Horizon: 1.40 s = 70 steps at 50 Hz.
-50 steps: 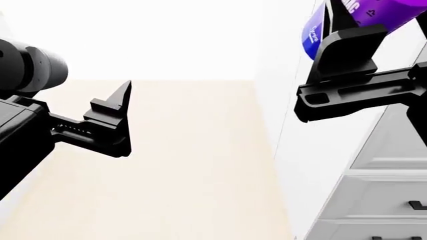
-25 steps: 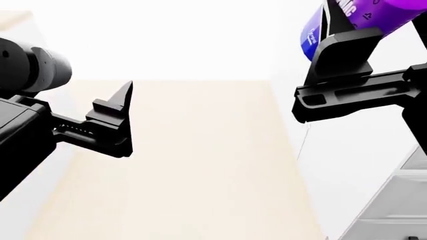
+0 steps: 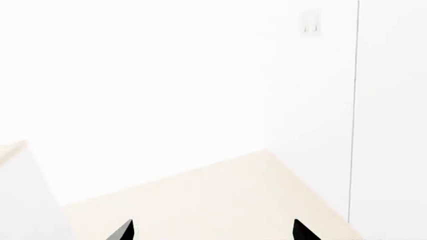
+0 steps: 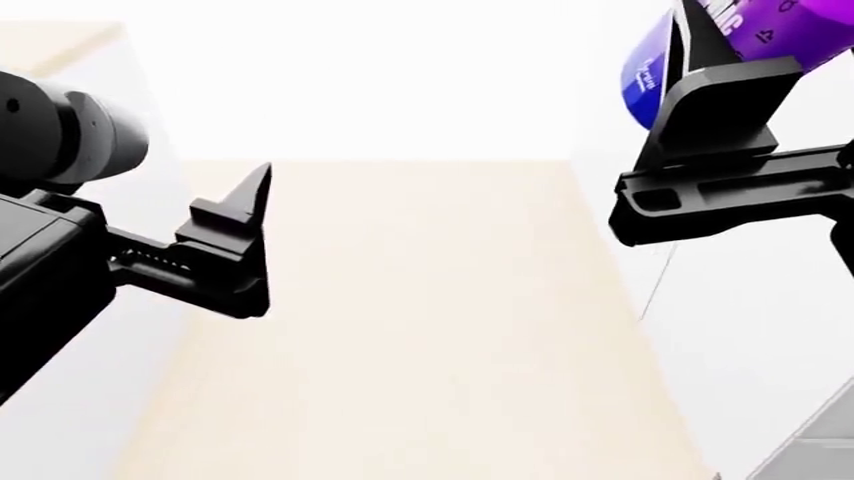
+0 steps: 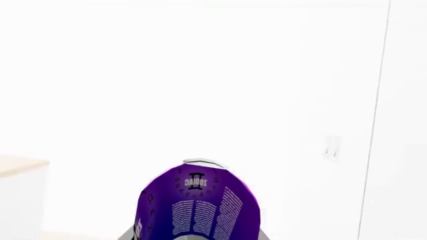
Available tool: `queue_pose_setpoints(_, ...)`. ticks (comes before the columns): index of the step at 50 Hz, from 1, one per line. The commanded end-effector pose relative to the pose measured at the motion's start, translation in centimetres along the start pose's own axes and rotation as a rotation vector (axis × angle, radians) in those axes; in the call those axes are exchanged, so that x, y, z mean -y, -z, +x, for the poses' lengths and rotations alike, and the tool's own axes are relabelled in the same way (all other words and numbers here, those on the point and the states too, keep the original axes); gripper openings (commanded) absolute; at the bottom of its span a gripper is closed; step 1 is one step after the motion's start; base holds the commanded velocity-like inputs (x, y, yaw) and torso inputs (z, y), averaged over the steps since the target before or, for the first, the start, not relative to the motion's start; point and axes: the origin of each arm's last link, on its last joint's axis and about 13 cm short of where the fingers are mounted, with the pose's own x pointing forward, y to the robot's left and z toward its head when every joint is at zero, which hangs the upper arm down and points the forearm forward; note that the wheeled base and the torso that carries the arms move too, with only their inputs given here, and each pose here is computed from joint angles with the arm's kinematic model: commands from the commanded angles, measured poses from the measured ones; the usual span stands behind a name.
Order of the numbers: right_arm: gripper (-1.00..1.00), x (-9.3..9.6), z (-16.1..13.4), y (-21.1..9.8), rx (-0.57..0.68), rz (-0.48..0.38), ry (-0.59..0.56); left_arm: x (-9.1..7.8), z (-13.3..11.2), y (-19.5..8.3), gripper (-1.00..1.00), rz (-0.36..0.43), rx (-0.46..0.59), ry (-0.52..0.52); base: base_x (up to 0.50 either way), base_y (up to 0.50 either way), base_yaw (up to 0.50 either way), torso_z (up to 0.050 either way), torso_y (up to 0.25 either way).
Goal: Move the drinks to the dining counter.
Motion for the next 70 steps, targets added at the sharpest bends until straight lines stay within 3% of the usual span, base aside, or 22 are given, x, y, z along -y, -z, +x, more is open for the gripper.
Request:
queue_pose_setpoints(1,-1.0,0.3,-0.2,-0.3,0.022,-0.001,0.017,-0.1,-0.4,0.0,1.0,-0.01,0.003,-0.003,0.0,0.5,0.0,0.0,0.0)
queue_pose_setpoints(45,-1.0,0.2,-0.6,-0.8,0.034,-0.013,0.019,-0.3,-1.2,-0.5,1.0,-0.018,0.035,-0.006,0.0,0.5,0.0,0.0,0.0)
queue_pose_setpoints(70,-1.0,1.6,-0.5,-2.2,0.085,0.007,0.074,0.0,-1.5,-1.7,1.0,-0.009,0.069,0.005,0.0,0.5,0.0,0.0,0.0)
